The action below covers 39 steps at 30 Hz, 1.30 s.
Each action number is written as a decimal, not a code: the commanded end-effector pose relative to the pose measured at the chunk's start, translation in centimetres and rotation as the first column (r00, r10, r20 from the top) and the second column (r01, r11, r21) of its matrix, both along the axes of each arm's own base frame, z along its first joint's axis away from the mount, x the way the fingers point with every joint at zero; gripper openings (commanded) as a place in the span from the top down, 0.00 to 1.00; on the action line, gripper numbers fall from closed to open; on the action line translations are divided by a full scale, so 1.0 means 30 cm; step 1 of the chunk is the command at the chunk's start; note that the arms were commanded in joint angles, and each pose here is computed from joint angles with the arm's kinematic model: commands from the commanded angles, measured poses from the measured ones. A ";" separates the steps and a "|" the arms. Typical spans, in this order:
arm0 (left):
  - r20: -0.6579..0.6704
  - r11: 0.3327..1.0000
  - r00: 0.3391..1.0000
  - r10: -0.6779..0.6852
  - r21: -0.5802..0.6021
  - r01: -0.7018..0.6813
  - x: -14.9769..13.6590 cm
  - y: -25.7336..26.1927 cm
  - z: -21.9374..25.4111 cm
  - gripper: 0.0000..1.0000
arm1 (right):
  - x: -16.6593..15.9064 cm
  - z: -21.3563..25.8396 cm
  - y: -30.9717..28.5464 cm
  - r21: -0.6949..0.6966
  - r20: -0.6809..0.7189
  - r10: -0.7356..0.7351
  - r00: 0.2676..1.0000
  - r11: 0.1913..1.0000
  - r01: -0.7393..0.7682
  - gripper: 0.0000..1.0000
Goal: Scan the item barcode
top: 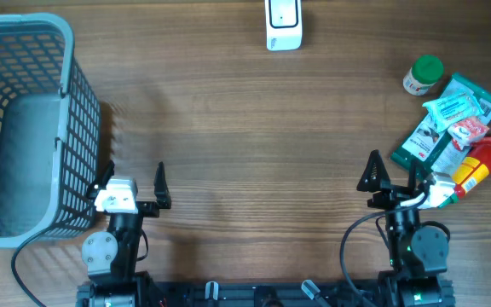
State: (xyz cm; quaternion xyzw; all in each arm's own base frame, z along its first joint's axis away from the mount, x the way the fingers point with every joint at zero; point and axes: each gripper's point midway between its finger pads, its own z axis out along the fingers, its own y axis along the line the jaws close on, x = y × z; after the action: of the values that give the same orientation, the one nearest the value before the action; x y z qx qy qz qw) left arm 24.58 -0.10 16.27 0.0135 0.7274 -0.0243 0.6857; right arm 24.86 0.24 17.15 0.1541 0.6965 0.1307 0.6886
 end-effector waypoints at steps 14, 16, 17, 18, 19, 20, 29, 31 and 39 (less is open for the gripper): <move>0.000 1.000 1.000 0.016 -0.013 -0.016 0.000 0.010 -0.007 0.00 | -0.017 0.015 0.124 -0.316 0.013 0.220 0.975 0.926 -0.205 0.00; 0.000 1.000 1.000 0.016 -0.013 -0.016 0.000 0.010 -0.007 0.00 | -0.017 0.015 0.124 -0.316 0.012 0.220 0.975 0.926 -0.206 0.00; 0.000 1.000 1.000 0.016 -0.013 -0.016 0.000 0.010 -0.007 0.00 | -0.017 0.015 0.124 -0.315 0.012 0.220 0.975 0.926 -0.206 0.00; 0.000 1.000 1.000 0.016 -0.013 -0.016 0.000 0.010 -0.007 0.00 | -0.017 0.015 0.124 -0.316 0.012 0.220 0.975 0.926 -0.205 0.00; 0.000 1.000 1.000 0.016 -0.013 -0.016 0.000 0.010 -0.007 0.00 | -0.017 0.015 0.124 -0.315 0.012 0.220 0.975 0.926 -0.206 0.00; 0.000 1.000 1.000 0.016 -0.013 -0.016 0.000 0.010 -0.007 0.00 | -0.017 0.015 0.124 -0.316 0.012 0.220 0.975 0.926 -0.206 0.00; 0.000 1.000 1.000 0.016 -0.013 -0.016 0.000 0.010 -0.007 0.00 | -0.017 0.014 0.124 -0.316 0.011 0.220 0.975 0.926 -0.206 0.00; 0.000 1.000 1.000 0.016 -0.013 -0.016 0.000 0.010 -0.007 0.00 | -0.017 0.014 0.124 -0.316 0.010 0.220 0.975 0.926 -0.206 0.00; 0.000 1.000 1.000 0.016 -0.013 -0.016 0.000 0.010 -0.007 0.00 | -0.017 0.014 0.124 -0.316 0.010 0.220 0.975 0.926 -0.206 0.00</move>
State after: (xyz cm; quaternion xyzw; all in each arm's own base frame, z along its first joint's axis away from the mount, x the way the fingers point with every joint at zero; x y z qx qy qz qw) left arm 24.58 -0.10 16.26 0.0134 0.7275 -0.0242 0.6856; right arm 24.47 3.65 17.27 -0.0247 0.7106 0.0946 0.6967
